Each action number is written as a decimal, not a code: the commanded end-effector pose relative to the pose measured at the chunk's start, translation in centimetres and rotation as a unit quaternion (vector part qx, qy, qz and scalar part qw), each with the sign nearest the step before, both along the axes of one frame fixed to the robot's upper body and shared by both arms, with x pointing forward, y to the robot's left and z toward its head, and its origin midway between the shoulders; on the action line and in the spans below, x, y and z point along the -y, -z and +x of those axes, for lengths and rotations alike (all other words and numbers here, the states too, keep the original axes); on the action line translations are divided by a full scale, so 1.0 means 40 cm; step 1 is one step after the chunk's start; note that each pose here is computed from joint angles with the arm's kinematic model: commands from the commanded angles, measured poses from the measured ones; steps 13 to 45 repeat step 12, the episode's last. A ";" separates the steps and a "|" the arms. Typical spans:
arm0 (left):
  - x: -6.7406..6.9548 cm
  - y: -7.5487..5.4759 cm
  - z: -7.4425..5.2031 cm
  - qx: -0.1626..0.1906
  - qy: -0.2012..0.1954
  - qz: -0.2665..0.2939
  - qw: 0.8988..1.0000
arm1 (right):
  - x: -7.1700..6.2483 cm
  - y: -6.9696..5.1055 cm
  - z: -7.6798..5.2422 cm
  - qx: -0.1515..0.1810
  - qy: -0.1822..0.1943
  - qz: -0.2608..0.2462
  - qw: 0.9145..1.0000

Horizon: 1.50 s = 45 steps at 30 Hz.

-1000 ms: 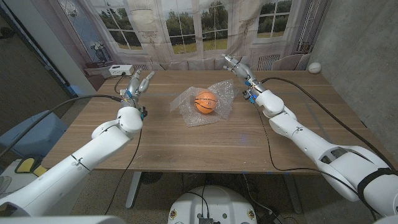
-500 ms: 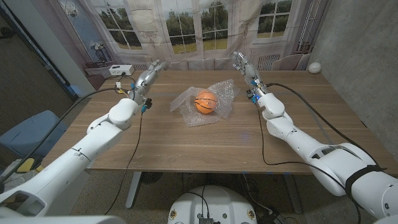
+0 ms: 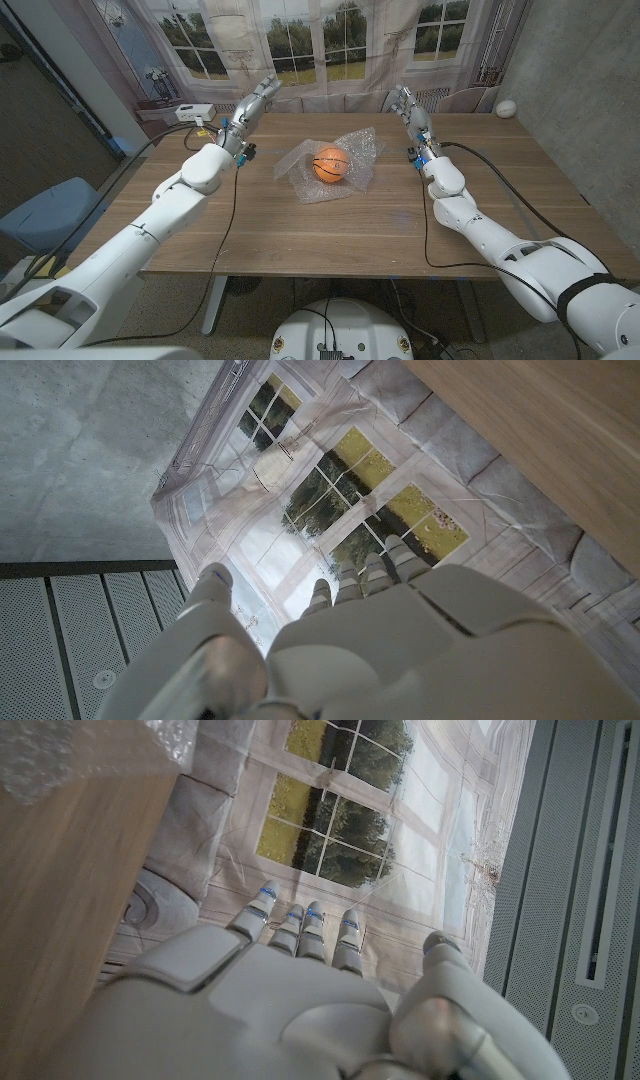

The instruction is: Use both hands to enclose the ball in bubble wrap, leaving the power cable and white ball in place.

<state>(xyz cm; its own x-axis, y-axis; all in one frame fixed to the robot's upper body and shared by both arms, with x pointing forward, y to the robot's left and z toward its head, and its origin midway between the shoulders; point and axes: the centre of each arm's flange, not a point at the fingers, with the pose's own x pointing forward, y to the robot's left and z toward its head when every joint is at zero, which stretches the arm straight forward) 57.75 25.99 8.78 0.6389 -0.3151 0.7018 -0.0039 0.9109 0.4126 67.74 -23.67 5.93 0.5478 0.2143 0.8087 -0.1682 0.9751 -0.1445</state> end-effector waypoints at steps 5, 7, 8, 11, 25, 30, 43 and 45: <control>0.014 -0.001 0.008 -0.004 -0.017 -0.011 1.000 | -0.003 -0.041 0.062 -0.033 -0.006 -0.028 0.999; 0.006 -0.002 0.019 0.000 -0.009 -0.009 1.000 | -0.016 -0.035 0.043 -0.009 -0.002 -0.033 0.999; 0.002 -0.002 0.025 0.001 -0.007 -0.008 1.000 | -0.023 -0.030 0.032 0.004 0.000 -0.032 0.999; -0.005 0.008 0.042 -0.007 0.006 -0.024 1.000 | -0.038 -0.019 0.011 0.021 -0.002 -0.027 0.999; -0.008 0.007 0.046 -0.009 0.009 -0.020 1.000 | -0.040 -0.021 0.004 0.026 0.002 -0.030 0.999; -0.008 0.007 0.046 -0.009 0.009 -0.020 1.000 | -0.040 -0.021 0.004 0.026 0.002 -0.030 0.999; -0.008 0.007 0.046 -0.009 0.009 -0.020 1.000 | -0.040 -0.021 0.004 0.026 0.002 -0.030 0.999; -0.008 0.007 0.046 -0.009 0.009 -0.020 1.000 | -0.040 -0.021 0.004 0.026 0.002 -0.030 0.999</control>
